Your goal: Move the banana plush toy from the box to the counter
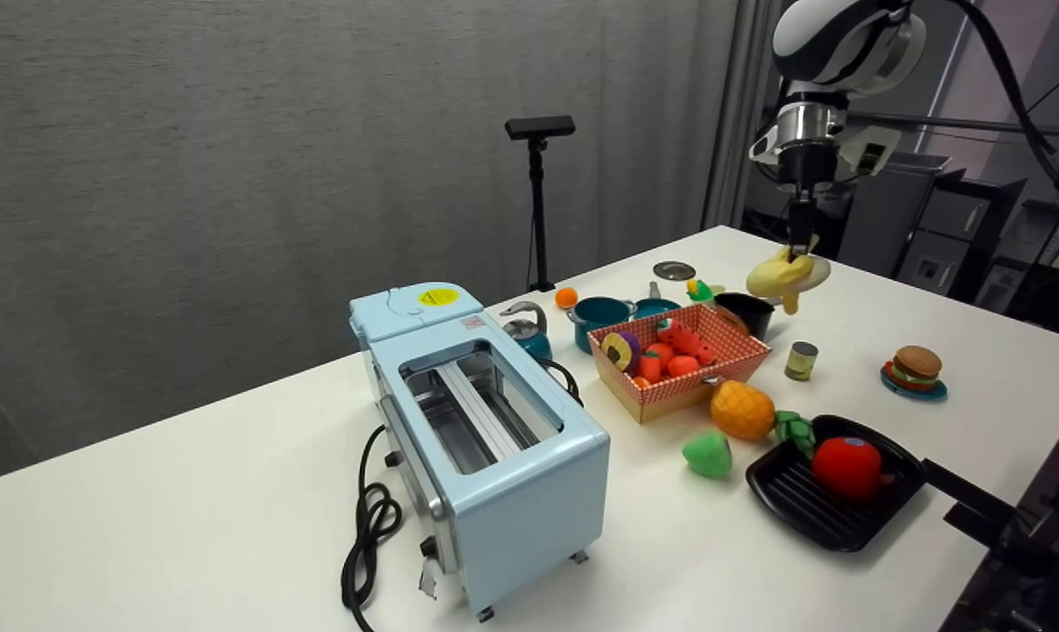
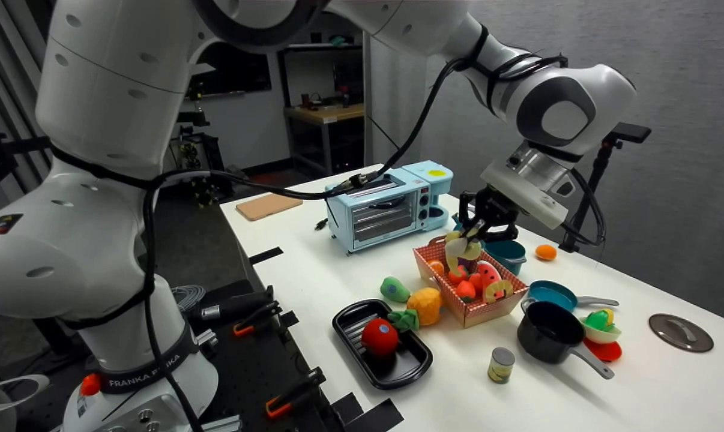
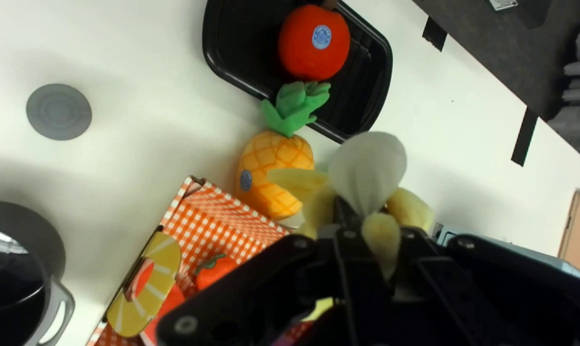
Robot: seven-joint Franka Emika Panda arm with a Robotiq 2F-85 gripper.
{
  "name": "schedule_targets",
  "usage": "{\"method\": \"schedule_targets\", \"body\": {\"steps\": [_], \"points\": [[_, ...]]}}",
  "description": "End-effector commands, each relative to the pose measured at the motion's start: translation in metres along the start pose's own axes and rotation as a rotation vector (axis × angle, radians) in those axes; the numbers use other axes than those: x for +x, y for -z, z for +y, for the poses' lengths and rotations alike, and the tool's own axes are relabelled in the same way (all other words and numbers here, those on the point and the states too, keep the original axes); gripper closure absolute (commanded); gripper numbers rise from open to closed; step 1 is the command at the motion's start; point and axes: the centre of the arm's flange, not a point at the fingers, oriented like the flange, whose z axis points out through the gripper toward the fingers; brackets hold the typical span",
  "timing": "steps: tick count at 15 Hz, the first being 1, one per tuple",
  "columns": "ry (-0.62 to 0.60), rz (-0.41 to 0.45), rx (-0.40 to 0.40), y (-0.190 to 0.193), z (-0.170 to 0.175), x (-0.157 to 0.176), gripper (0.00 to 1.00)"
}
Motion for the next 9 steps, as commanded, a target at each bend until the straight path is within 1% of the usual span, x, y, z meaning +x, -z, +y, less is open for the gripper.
{"method": "schedule_targets", "body": {"steps": [1,9], "points": [[0.005,-0.002,0.019,-0.019,-0.016,-0.039,0.98],[-0.049,-0.107,0.026,-0.071,-0.011,-0.079,0.98]]}}
